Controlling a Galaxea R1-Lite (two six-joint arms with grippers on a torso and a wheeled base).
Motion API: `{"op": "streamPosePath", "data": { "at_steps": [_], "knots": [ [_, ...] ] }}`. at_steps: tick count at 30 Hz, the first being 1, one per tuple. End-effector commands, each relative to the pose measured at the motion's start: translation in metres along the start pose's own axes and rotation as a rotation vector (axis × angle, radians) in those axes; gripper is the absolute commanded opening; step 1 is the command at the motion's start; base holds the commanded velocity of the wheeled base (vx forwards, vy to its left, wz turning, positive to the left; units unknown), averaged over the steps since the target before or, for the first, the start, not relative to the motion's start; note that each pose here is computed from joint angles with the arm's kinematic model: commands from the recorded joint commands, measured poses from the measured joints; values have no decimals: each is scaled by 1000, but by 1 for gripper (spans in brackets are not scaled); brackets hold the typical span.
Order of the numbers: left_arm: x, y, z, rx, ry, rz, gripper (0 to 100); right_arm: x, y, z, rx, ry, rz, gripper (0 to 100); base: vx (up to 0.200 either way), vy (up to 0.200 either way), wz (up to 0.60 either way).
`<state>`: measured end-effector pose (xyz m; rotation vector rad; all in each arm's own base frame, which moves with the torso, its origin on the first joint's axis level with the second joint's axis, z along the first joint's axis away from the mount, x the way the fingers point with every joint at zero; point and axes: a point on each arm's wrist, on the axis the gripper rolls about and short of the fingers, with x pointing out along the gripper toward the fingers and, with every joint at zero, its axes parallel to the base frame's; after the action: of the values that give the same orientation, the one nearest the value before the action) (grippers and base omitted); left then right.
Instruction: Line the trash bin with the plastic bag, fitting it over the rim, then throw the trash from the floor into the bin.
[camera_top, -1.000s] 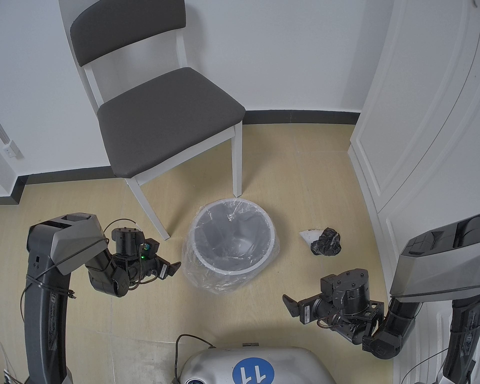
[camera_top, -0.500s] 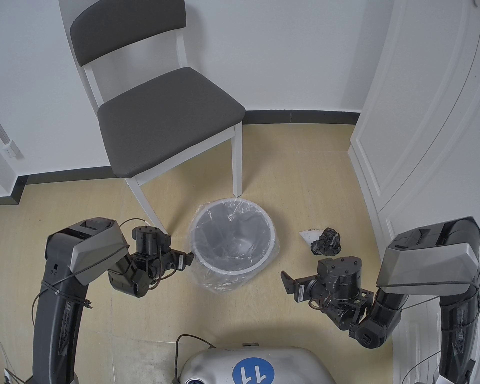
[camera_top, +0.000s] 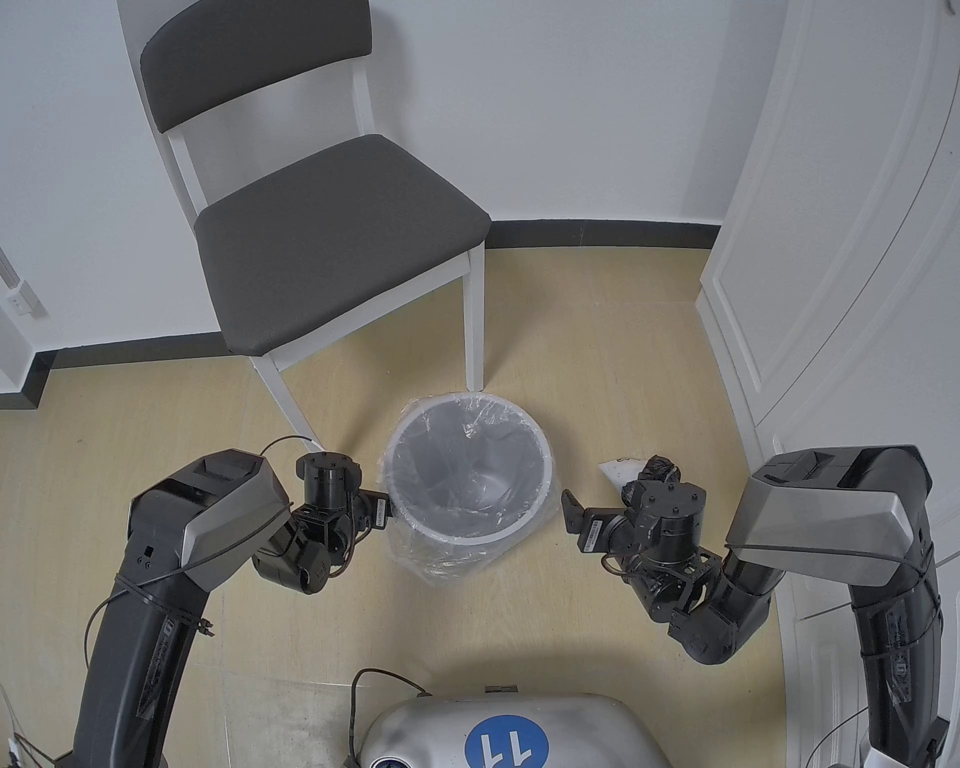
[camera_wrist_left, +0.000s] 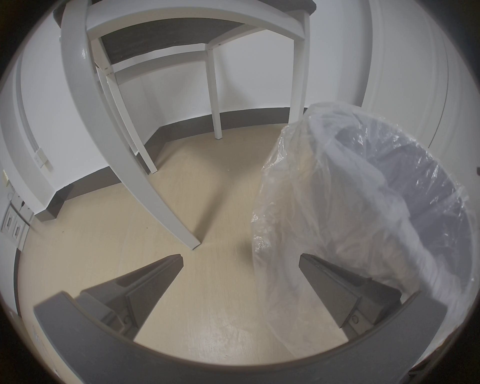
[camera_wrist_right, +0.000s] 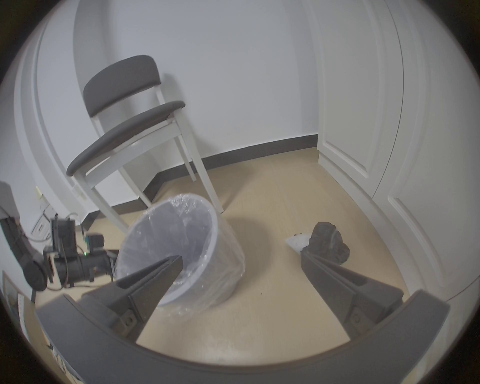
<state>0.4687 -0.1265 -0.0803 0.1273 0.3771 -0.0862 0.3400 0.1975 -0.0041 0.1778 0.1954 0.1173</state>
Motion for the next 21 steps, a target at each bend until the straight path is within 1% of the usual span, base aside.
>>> {"op": "streamPosePath", "data": {
  "at_steps": [1, 4, 5, 7, 10, 13, 16, 17, 19, 20, 21],
  "knots": [
    [3, -1, -8, 3, 14, 1, 100, 22, -7, -9, 38, -20, -26, 100, 0, 0, 0],
    [3, -1, -8, 3, 14, 1, 100, 31, -11, -10, 57, -36, -37, 100, 0, 0, 0],
    [3, -1, -8, 1, 17, 1, 100, 43, -12, -16, 90, -48, -44, 100, 0, 0, 0],
    [3, -1, -8, -1, 17, 1, 100, 52, -15, -21, 105, -56, -51, 100, 0, 0, 0],
    [3, -1, -8, -1, 17, 1, 100, 62, -20, -28, 98, -42, -61, 100, 0, 0, 0],
    [2, -1, -8, -1, 16, 1, 100, 63, -32, -21, 72, -15, -77, 100, 0, 0, 0],
    [2, -1, -8, -1, 17, 1, 100, 62, -45, -8, 20, 7, -44, 100, 0, 0, 0],
    [3, -1, -8, -1, 17, 1, 100, 62, -55, -2, -37, 31, 12, 100, 0, 0, 0],
    [3, 0, -8, -3, 17, 3, 100, 64, -63, 1, -78, 34, 42, 100, 0, 0, 0],
    [3, 0, -8, -3, 17, 3, 100, 66, -76, 4, -150, 40, 73, 100, 0, 0, 0],
    [3, 0, -8, -3, 16, 3, 100, 66, -77, 4, -157, 40, 76, 100, 0, 0, 0]
  ]
}}
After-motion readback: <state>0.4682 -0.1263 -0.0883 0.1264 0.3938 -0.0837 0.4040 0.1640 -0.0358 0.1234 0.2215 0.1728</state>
